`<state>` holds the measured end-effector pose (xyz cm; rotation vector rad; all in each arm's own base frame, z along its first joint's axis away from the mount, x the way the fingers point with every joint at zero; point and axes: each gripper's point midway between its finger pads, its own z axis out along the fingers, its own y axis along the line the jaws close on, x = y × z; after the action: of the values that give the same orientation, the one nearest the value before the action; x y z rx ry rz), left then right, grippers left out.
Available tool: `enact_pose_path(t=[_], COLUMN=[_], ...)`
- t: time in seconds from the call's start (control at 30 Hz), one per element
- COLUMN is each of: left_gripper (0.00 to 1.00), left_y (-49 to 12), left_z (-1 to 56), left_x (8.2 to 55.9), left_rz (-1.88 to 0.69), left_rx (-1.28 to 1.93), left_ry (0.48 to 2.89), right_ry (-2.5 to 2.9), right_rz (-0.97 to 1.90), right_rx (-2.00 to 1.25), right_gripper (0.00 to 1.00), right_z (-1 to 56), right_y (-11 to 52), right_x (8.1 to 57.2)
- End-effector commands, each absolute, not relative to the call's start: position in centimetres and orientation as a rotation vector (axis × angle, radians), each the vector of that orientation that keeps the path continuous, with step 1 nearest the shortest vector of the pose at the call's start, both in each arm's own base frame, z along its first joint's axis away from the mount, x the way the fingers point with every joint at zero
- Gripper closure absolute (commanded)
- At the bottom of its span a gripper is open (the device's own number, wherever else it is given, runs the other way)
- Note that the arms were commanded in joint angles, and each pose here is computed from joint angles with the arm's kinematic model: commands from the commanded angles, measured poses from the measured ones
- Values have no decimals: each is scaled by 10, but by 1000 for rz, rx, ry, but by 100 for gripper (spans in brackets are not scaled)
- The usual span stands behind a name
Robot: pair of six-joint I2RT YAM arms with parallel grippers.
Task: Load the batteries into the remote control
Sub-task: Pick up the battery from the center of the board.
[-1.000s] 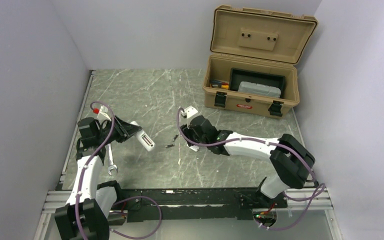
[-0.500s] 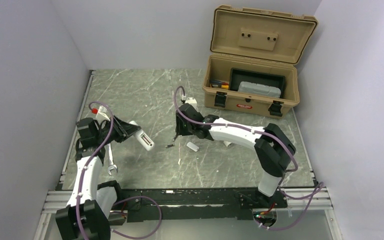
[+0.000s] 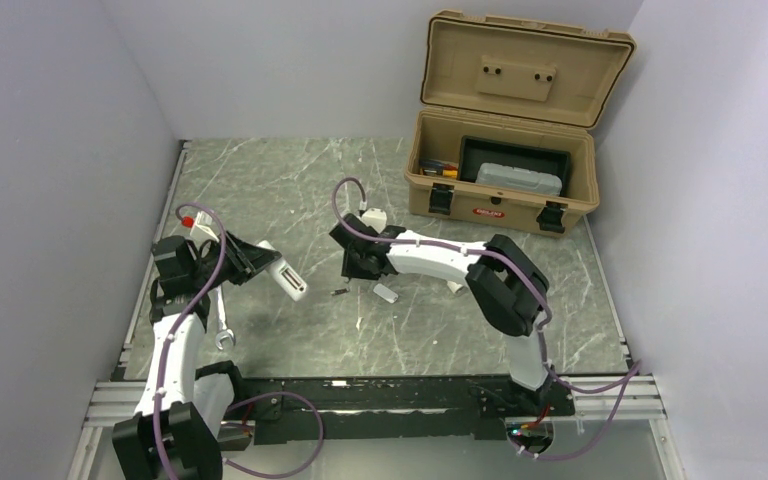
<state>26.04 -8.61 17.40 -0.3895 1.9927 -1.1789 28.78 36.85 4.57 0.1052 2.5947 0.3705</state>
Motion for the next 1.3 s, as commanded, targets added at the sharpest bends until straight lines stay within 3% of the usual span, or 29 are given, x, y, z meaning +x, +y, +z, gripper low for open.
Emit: enact_pose_path(t=[0.0, 0.57, 0.93, 1.0, 1.1, 1.27], left_gripper=[100, 100, 100, 100, 100, 100], left_y=[-86, -88, -87, -87, -87, -86], left_z=[188, 189, 191, 191, 192, 191], left_x=[262, 260, 262, 263, 263, 263], left_rz=[-1175, -1191, -1186, -1186, -1186, -1187], left_rx=[-315, -317, -301, -304, -302, -308], left_ry=[1941, 1940, 1923, 1923, 1924, 1924], right_ry=[2595, 2625, 2658, 2663, 2659, 2665], right_rz=[372, 256, 106, 90, 80, 49], right_rx=[179, 155, 47, 23, -20, -82], right_gripper=[59, 60, 74, 74, 64, 65], right_z=[49, 25, 12, 11, 12, 10], right_y=[376, 381, 371, 369, 367, 359], right_x=[293, 305, 303, 300, 295, 285])
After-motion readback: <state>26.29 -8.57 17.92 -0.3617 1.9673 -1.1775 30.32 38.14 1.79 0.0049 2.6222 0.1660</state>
